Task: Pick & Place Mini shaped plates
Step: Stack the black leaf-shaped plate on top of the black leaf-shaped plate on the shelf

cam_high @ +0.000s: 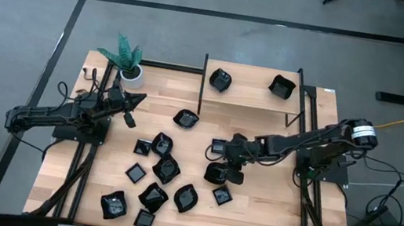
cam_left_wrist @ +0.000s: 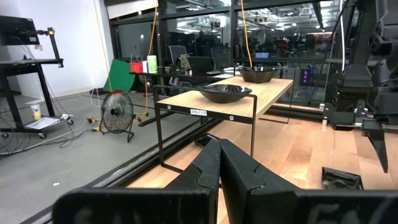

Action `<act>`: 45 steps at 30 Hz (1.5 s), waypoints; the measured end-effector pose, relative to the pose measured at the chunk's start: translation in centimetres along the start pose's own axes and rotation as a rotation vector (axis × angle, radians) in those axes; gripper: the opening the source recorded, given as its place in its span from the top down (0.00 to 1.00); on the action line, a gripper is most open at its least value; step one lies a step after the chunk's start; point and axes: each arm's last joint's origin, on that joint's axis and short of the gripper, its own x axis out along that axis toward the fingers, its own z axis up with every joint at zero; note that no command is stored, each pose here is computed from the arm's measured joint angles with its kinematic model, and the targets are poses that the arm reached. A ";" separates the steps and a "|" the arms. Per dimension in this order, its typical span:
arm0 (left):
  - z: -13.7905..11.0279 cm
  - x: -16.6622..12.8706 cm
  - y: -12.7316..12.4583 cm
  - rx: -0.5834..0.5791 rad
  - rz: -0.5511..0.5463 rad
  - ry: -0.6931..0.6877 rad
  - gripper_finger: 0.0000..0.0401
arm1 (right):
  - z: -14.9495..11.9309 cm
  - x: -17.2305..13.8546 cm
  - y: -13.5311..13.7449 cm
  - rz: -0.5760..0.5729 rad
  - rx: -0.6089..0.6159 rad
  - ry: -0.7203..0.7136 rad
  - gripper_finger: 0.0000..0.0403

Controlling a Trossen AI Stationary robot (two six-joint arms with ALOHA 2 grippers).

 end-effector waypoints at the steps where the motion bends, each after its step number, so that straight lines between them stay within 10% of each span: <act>1: 0.0 0.0 0.0 0.000 0.000 0.000 0.99 | 0.0 0.0 0.0 0.004 0.000 0.001 0.76; 45: 0.0 0.0 0.0 0.000 0.000 0.000 0.99 | 2.5 0.0 0.9 0.120 -0.087 -0.067 0.99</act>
